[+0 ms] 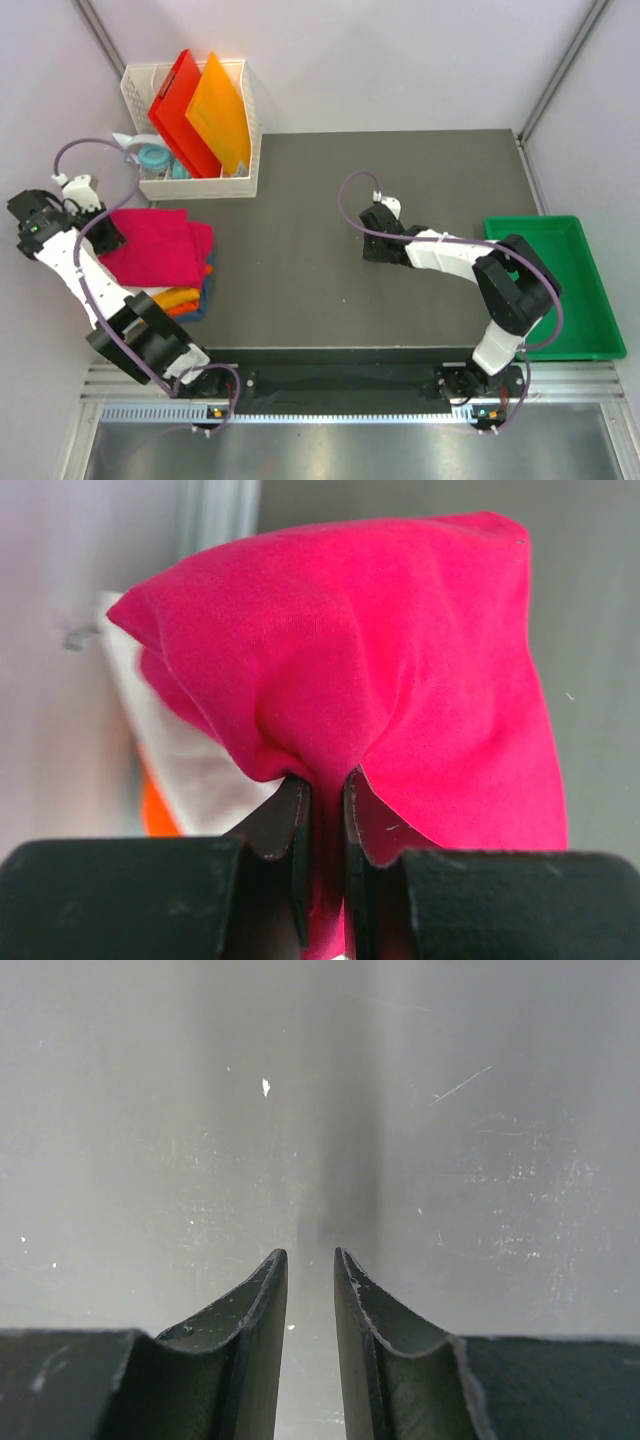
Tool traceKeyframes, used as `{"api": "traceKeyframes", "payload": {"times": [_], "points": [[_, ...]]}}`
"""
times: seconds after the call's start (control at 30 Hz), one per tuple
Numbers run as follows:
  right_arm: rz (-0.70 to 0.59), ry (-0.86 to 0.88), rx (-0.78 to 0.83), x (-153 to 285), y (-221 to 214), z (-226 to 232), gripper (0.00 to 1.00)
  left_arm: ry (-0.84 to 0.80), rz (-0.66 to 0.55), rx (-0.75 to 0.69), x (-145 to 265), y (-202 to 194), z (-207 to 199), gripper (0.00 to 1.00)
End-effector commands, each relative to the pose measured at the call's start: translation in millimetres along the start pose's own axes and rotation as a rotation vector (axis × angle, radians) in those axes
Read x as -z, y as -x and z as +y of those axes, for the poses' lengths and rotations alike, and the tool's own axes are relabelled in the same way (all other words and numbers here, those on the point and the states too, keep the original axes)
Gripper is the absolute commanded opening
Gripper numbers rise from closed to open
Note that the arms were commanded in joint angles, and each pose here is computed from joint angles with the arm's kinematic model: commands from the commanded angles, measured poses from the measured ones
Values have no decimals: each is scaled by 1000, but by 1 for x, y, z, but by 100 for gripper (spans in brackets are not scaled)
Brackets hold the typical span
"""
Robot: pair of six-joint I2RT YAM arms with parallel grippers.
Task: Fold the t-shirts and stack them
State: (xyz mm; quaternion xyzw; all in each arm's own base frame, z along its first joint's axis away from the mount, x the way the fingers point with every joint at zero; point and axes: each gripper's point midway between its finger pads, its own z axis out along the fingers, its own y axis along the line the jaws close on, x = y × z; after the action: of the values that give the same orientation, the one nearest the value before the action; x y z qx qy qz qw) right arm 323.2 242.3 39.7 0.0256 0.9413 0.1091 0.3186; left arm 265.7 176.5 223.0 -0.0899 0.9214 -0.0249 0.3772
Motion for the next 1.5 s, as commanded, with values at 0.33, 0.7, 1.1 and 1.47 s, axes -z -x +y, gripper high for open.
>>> {"api": "traceKeyframes", "payload": {"times": [0.33, 0.7, 1.1, 1.47], "points": [[-22, 40, -49, -2, 8, 29, 25, -43, -19, -138, 5, -7, 19, 0], [-12, 60, -27, -7, 5, 52, 25, -49, -305, -271, 80, 62, -32, 0], [-3, 54, -15, -8, -1, 50, 25, -49, -136, -225, 35, 2, -14, 0], [-8, 42, 6, -9, 1, 49, 25, -107, -174, -169, 38, 22, -24, 0]]}}
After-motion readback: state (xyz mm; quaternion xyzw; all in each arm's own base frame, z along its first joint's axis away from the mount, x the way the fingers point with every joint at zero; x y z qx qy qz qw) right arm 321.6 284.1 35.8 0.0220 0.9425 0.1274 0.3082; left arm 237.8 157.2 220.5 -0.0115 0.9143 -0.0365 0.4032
